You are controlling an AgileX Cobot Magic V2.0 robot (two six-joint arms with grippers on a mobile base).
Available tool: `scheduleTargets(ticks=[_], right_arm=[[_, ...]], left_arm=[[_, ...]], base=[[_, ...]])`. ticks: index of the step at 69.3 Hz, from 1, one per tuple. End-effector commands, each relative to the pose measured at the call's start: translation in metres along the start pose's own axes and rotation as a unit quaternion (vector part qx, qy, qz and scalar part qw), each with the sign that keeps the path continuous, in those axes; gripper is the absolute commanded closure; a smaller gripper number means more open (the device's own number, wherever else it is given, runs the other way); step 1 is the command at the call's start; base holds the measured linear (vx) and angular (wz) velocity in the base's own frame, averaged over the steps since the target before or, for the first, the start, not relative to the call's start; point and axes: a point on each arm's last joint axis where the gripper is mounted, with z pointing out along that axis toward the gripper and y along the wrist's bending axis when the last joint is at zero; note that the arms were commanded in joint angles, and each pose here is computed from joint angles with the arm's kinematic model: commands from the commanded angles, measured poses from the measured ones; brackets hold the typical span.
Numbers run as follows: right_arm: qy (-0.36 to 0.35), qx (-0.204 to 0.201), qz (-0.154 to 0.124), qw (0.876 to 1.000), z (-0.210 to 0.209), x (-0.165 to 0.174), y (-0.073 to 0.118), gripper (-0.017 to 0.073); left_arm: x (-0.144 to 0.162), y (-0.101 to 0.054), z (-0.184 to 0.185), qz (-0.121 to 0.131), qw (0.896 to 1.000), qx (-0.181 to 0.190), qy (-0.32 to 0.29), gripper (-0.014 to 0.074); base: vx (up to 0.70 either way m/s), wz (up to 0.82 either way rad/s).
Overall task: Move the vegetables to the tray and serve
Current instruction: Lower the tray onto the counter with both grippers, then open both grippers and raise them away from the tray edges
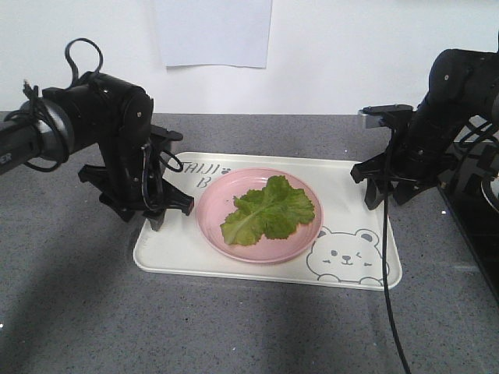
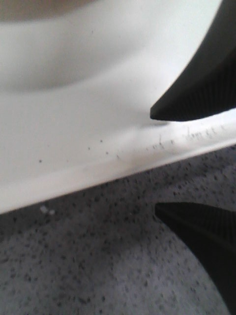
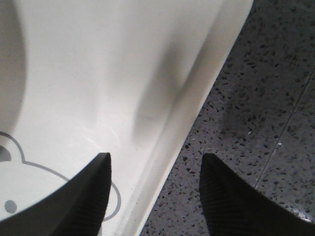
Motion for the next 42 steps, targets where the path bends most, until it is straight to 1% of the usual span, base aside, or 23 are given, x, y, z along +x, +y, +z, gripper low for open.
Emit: scheduleTargets(ticks=[1, 5, 9, 15, 20, 21, 22, 25, 27, 30, 33, 37, 42], right_arm=[[-0.053, 0.01, -0.002, 0.999, -0.045, 0.003, 0.007, 0.0158], [-0.068, 0.012, 0.003, 0.998, -0.054, 0.004, 0.008, 0.0161], [-0.087, 0.012, 0.003, 0.996, -0.064, 0.006, 0.011, 0.0171], [-0.121, 0.012, 0.001, 0.993, -0.083, 0.009, 0.016, 0.0205], [-0.158, 0.01, -0.001, 0.987, -0.099, 0.01, 0.02, 0.0263], [-0.166, 0.01, -0.001, 0.986, -0.103, 0.011, 0.021, 0.0285], [-0.17, 0.009, -0.001, 0.985, -0.105, 0.011, 0.021, 0.0285], [-0.197, 0.009, -0.002, 0.98, -0.118, 0.014, 0.025, 0.0345], [-0.212, 0.009, -0.003, 0.977, -0.125, 0.015, 0.027, 0.0373], [-0.239, 0.013, -0.009, 0.971, -0.138, 0.019, 0.031, 0.0442], [-0.26, 0.013, -0.013, 0.966, -0.15, 0.023, 0.034, 0.0501], [-0.282, 0.013, -0.027, 0.959, -0.164, 0.029, 0.038, 0.0575], [-0.307, 0.01, -0.047, 0.95, -0.182, 0.039, 0.045, 0.0571]], left_arm=[[0.006, 0.006, -0.046, -0.003, 0.999, -0.009, -0.049, 0.0216], [0.008, 0.007, -0.056, -0.004, 0.998, -0.008, -0.06, 0.0216], [0.01, 0.008, -0.064, -0.005, 0.998, -0.007, -0.07, 0.0216], [0.014, 0.009, -0.076, -0.008, 0.996, -0.004, -0.087, 0.0218], [0.016, 0.011, -0.089, -0.013, 0.994, -0.001, -0.112, 0.0236], [0.017, 0.011, -0.092, -0.013, 0.993, 0.0, -0.119, 0.0242], [0.017, 0.012, -0.094, -0.014, 0.992, 0.0, -0.123, 0.0249], [0.02, 0.013, -0.104, -0.021, 0.99, 0.003, -0.142, 0.0272], [0.021, 0.014, -0.111, -0.027, 0.987, 0.007, -0.16, 0.0302], [0.024, 0.015, -0.123, -0.033, 0.982, 0.012, -0.184, 0.0338], [0.027, 0.016, -0.137, -0.037, 0.976, 0.017, -0.214, 0.0397], [0.031, 0.018, -0.151, -0.04, 0.968, 0.022, -0.246, 0.0468], [0.038, 0.021, -0.171, -0.042, 0.957, 0.028, -0.286, 0.0554]], base=[[0.0, 0.0], [0.0, 0.0], [0.0, 0.0], [0.0, 0.0], [0.0, 0.0], [0.0, 0.0], [0.0, 0.0], [0.0, 0.0], [0.0, 0.0], [0.0, 0.0], [0.0, 0.0], [0.0, 0.0], [0.0, 0.0]])
